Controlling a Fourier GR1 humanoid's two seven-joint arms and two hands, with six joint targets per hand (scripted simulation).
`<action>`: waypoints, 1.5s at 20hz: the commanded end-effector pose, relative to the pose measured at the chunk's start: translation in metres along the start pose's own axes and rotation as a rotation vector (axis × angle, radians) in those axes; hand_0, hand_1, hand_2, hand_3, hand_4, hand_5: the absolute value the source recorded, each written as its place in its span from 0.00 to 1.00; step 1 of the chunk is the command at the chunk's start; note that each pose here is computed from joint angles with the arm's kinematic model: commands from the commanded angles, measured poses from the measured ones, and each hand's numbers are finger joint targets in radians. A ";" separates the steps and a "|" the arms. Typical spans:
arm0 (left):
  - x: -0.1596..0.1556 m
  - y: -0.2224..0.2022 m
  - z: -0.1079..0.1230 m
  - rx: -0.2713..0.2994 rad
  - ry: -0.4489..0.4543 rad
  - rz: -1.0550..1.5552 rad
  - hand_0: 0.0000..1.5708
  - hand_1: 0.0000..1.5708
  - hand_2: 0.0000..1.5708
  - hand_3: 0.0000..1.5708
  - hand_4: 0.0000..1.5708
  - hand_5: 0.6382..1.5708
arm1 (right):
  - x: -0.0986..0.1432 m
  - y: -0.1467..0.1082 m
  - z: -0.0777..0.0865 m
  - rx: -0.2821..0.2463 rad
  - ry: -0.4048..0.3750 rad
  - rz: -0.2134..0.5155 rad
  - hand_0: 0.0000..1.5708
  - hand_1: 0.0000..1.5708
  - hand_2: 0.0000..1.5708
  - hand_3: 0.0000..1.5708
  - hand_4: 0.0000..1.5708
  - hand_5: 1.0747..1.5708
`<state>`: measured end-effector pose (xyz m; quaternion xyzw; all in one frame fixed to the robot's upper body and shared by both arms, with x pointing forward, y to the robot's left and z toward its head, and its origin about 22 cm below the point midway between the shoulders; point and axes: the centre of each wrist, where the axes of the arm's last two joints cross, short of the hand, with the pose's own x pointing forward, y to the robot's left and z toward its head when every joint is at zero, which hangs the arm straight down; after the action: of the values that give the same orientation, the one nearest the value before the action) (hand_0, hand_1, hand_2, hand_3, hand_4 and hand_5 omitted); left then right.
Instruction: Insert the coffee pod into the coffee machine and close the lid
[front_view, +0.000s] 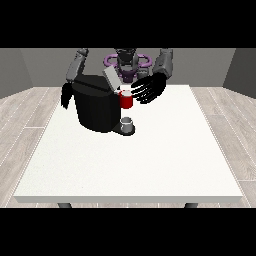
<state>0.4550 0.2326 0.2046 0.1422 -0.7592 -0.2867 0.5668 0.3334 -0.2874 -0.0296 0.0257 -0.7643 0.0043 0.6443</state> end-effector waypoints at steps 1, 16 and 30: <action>-0.032 -0.070 0.018 -0.084 -0.026 0.178 0.00 0.00 0.00 0.00 0.00 1.00 | -0.038 -0.015 0.044 -0.097 0.072 -0.037 0.00 0.00 0.00 0.00 0.16 1.00; -0.191 -0.172 0.204 -0.144 0.249 0.611 0.00 0.00 0.00 0.00 0.19 1.00 | -0.072 0.025 0.133 0.010 0.223 0.017 0.00 0.00 0.00 0.00 0.00 1.00; -0.229 -0.166 0.301 -0.015 0.493 0.663 0.00 0.00 0.00 0.00 0.22 1.00 | 0.044 0.120 0.077 0.207 0.022 0.083 0.00 0.00 0.00 0.00 0.13 1.00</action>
<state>0.2324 0.3155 -0.1275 -0.0480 -0.6070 -0.0585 0.7911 0.2419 -0.1841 -0.0303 0.0709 -0.7341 0.0976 0.6682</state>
